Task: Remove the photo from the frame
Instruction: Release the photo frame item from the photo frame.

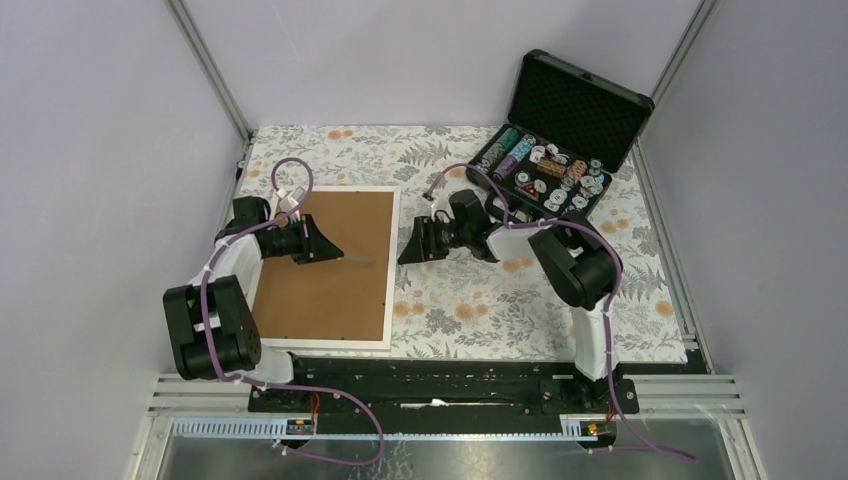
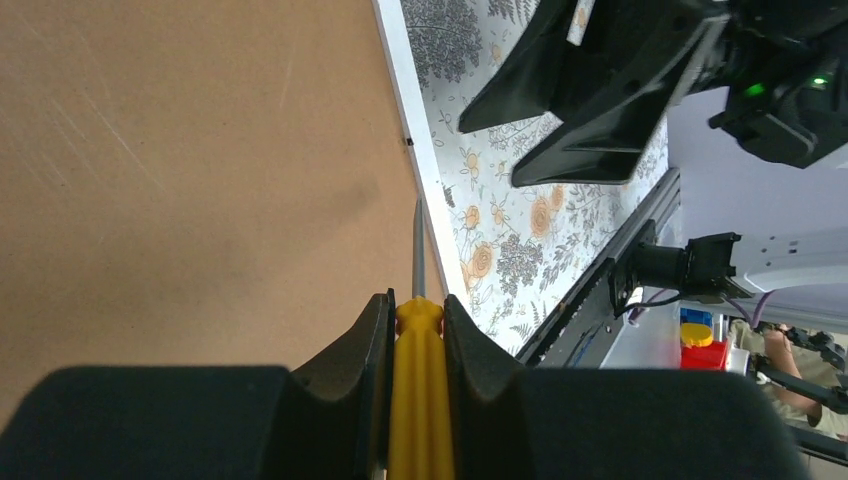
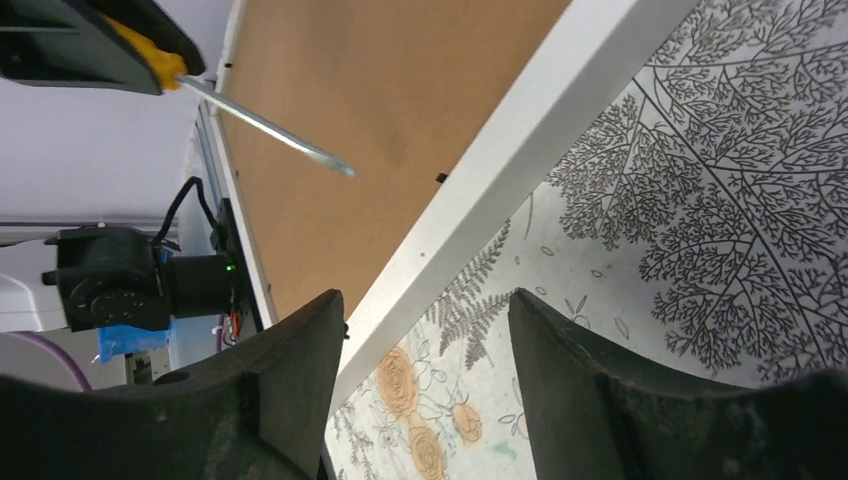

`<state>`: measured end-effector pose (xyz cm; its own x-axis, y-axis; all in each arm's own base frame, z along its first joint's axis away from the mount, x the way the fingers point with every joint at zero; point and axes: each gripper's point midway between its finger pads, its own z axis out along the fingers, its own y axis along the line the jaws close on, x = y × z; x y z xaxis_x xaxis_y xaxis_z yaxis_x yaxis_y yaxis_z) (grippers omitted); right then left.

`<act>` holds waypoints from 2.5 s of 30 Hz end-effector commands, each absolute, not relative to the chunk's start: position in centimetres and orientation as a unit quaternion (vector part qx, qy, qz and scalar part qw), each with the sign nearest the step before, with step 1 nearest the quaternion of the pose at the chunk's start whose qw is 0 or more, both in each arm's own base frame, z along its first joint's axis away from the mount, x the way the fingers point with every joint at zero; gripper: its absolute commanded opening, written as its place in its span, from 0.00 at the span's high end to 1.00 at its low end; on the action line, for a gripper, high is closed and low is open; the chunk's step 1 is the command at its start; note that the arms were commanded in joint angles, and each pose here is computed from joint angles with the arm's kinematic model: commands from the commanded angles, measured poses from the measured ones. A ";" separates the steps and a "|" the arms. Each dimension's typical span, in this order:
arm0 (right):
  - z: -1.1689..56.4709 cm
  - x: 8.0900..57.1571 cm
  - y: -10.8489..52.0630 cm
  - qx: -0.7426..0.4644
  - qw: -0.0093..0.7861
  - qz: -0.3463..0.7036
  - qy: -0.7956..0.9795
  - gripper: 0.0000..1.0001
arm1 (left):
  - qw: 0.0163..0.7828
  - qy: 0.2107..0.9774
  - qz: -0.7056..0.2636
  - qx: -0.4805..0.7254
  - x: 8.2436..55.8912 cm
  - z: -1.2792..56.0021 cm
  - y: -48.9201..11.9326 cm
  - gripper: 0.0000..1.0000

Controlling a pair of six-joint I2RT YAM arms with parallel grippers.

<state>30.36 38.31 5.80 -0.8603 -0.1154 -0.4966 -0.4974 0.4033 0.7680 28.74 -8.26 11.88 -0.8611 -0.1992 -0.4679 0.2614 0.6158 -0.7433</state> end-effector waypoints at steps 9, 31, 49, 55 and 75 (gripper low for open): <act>5.6 33.2 40.8 -0.181 0.228 0.508 0.810 0.49 | 0.252 0.840 -0.480 0.036 29.4 11.2 -8.9 1.00; 3.0 33.1 41.8 -0.193 0.225 0.472 0.830 0.69 | 0.240 0.869 -0.433 0.013 32.7 9.4 -10.4 1.00; 1.9 32.7 42.3 -0.197 0.212 0.465 0.837 0.80 | 0.270 0.874 -0.386 0.122 33.5 11.8 -15.7 1.00; 1.6 32.9 42.4 -0.197 0.211 0.460 0.840 0.81 | 0.275 0.871 -0.373 0.166 32.7 12.3 -17.5 1.00; 2.9 35.3 42.1 -0.181 0.244 0.365 0.880 0.36 | 0.362 0.853 -0.374 0.024 30.9 17.6 -9.1 1.00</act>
